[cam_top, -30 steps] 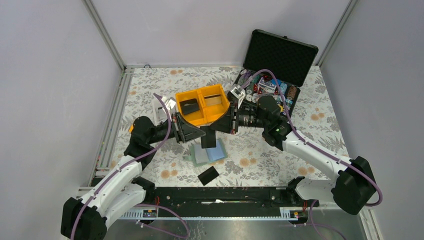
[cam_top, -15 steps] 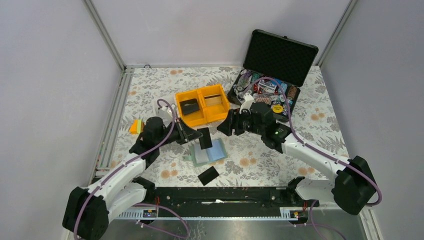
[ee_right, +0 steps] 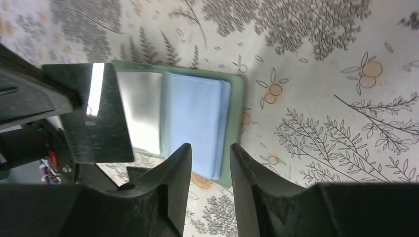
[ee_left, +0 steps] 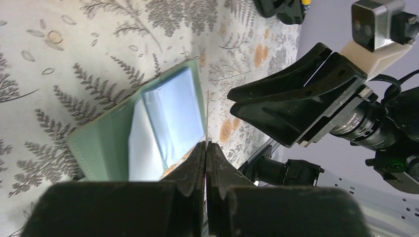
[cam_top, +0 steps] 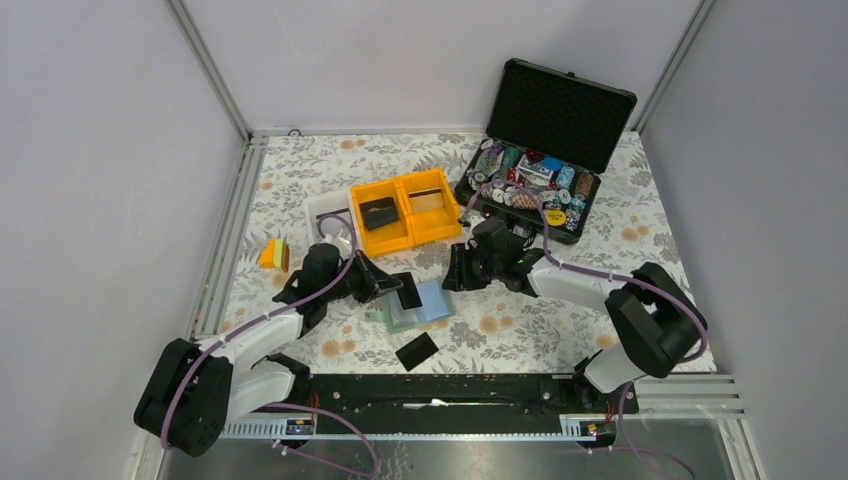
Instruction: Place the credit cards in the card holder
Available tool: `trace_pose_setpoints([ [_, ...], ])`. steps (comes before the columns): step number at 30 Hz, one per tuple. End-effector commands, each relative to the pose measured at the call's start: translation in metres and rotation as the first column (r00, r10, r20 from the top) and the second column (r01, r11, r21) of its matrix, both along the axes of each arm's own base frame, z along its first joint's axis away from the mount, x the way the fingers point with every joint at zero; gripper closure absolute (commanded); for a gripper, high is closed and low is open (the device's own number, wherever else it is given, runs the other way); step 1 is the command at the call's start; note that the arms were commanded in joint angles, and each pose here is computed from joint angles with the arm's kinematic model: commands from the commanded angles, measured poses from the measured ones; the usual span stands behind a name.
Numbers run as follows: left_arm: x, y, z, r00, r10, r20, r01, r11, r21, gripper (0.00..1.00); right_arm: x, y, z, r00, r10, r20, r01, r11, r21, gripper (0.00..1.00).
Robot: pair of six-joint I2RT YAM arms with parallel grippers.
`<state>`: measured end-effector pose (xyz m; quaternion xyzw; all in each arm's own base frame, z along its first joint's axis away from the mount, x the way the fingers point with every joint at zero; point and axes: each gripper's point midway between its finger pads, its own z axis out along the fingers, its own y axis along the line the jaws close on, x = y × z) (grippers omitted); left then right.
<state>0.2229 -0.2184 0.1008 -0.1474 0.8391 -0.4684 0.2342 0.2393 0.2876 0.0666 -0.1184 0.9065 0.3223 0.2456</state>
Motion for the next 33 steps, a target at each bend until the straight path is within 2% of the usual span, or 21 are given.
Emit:
trace_pose_setpoints([
  [1, 0.007, 0.003, -0.009, 0.998, 0.059, -0.002, -0.059, 0.998, -0.006, 1.0, 0.003, 0.004, -0.009, 0.999, 0.01, -0.042, -0.01, 1.0, -0.008, 0.6],
  [13, 0.002, 0.006, -0.037, 0.996, 0.072, -0.055, -0.071, 0.997, 0.014, 1.0, -0.002, -0.002, -0.037, 0.992, 0.018, -0.127, -0.023, 0.999, -0.035, 0.64],
  [21, -0.001, 0.011, -0.049, 0.994, 0.089, -0.068, -0.086, 0.995, 0.039, 1.0, -0.006, -0.002, -0.043, 0.985, 0.026, -0.172, -0.026, 1.0, 0.006, 0.67],
  [33, -0.002, 0.0, -0.043, 0.996, 0.063, -0.063, -0.067, 0.996, -0.064, 1.0, -0.008, -0.002, -0.047, 0.978, 0.016, -0.207, -0.013, 1.0, 0.017, 0.72],
])
